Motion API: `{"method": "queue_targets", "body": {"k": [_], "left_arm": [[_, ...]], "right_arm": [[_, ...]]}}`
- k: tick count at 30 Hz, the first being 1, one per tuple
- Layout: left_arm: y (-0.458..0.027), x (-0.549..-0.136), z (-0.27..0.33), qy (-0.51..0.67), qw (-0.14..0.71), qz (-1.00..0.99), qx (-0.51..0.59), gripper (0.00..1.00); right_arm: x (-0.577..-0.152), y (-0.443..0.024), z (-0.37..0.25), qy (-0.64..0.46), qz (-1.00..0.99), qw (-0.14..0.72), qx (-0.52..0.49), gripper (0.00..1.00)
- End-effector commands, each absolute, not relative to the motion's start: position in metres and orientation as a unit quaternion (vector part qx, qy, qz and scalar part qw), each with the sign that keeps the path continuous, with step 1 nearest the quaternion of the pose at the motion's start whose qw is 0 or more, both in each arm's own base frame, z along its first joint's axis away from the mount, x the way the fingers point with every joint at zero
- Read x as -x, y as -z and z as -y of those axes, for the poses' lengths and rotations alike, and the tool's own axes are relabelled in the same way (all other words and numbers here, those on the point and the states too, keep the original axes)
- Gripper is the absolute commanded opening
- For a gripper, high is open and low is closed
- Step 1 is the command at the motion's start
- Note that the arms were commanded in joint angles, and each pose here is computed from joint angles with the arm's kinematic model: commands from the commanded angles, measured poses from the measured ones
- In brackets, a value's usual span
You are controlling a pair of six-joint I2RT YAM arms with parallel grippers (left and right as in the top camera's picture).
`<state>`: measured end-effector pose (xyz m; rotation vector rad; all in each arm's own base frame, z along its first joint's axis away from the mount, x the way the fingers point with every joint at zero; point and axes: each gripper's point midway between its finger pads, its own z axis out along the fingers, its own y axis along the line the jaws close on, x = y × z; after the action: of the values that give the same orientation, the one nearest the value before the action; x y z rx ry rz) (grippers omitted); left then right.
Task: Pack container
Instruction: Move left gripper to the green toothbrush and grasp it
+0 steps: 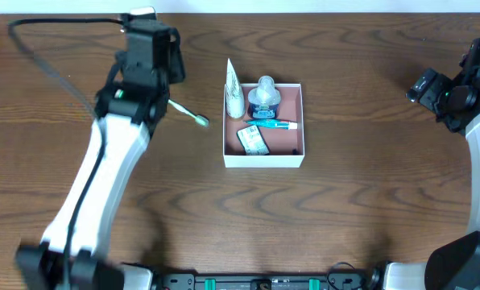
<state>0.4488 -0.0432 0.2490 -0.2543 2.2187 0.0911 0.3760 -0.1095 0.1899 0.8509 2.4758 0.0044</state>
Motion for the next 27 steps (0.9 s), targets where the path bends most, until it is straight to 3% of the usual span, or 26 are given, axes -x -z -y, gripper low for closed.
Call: {"method": "queue_targets", "body": {"k": [1, 7, 27], "left_arm": [[-0.196, -0.461, 0.061, 0.039, 0.372, -0.917, 0.14, 0.69], [-0.137, -0.463, 0.067, 0.046, 0.301, -0.936, 0.177, 0.69], [-0.048, -0.434, 0.08, 0.058, 0.152, -0.957, 0.24, 0.74]], "right_arm": [[-0.376, -0.188, 0.113, 0.003, -0.912, 0.257, -0.319, 0.99], [-0.376, -0.188, 0.113, 0.003, -0.912, 0.257, -0.319, 0.99], [-0.376, -0.188, 0.113, 0.003, -0.912, 0.257, -0.319, 0.99]]}}
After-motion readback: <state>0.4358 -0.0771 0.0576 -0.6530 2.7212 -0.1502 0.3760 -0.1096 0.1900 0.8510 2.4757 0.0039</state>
